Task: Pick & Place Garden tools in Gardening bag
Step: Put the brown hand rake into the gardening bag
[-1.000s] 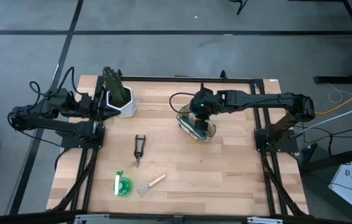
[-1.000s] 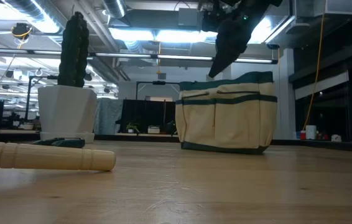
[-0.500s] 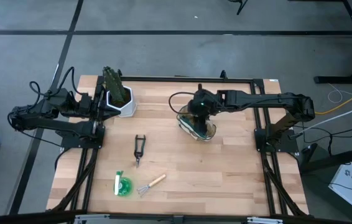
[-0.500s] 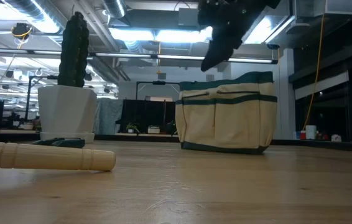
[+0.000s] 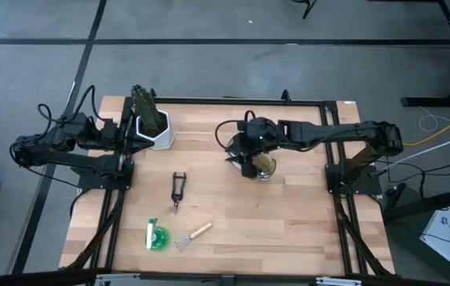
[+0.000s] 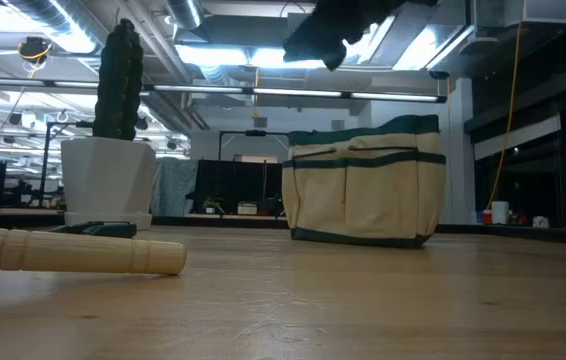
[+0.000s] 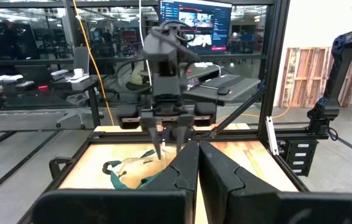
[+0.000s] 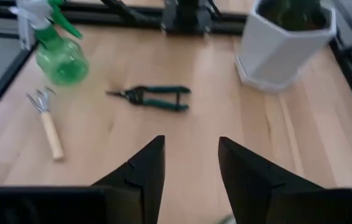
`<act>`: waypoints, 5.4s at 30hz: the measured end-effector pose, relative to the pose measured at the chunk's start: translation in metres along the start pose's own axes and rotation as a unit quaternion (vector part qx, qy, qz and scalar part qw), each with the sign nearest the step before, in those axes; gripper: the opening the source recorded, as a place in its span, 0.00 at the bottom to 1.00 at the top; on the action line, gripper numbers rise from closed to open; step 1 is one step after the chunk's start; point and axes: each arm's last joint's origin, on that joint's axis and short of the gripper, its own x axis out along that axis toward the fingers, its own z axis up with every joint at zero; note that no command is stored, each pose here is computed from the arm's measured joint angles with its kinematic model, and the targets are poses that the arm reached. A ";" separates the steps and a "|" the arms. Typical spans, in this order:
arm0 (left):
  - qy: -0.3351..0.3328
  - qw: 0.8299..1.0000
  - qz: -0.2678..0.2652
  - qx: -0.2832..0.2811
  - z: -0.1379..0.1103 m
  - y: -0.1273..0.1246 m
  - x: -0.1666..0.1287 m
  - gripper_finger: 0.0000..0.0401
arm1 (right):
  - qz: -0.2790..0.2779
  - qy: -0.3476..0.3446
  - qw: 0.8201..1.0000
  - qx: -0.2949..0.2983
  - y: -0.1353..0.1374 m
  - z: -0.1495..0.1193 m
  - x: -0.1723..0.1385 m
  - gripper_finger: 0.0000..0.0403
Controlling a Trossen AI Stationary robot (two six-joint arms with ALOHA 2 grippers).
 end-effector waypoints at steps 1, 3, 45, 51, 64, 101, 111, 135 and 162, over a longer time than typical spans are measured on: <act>0.000 1.000 0.000 0.000 0.000 0.000 0.000 0.01 | 0.003 -0.007 1.000 -0.003 0.003 0.002 0.000 0.38; 0.000 1.000 0.000 0.000 0.000 0.000 0.000 0.02 | 0.010 -0.015 1.000 -0.009 0.009 0.004 0.001 0.38; 0.000 1.000 0.000 0.000 0.000 0.000 0.000 0.02 | 0.070 -0.003 0.994 -0.079 0.105 -0.032 0.099 0.38; 0.000 1.000 0.000 0.000 0.000 0.000 0.000 0.02 | 0.056 -0.016 0.995 -0.085 0.114 -0.022 0.095 0.38; 0.000 1.000 0.000 0.000 0.000 0.000 0.000 0.01 | 0.087 0.018 0.988 -0.127 0.151 -0.010 0.109 0.40; 0.000 1.000 0.000 0.000 0.000 0.000 0.000 0.02 | 0.104 0.054 0.985 -0.126 0.193 -0.073 0.214 0.62; 0.000 1.000 0.000 0.000 0.000 0.000 0.000 0.02 | 0.100 0.071 0.985 -0.122 0.190 -0.081 0.220 0.61; 0.000 1.000 0.000 0.000 0.000 0.000 0.000 0.01 | 0.098 0.090 0.991 -0.024 0.202 -0.085 0.216 0.18; 0.000 1.000 0.000 0.000 0.000 0.000 0.000 0.01 | 0.136 0.066 0.988 0.024 0.231 -0.076 0.201 0.17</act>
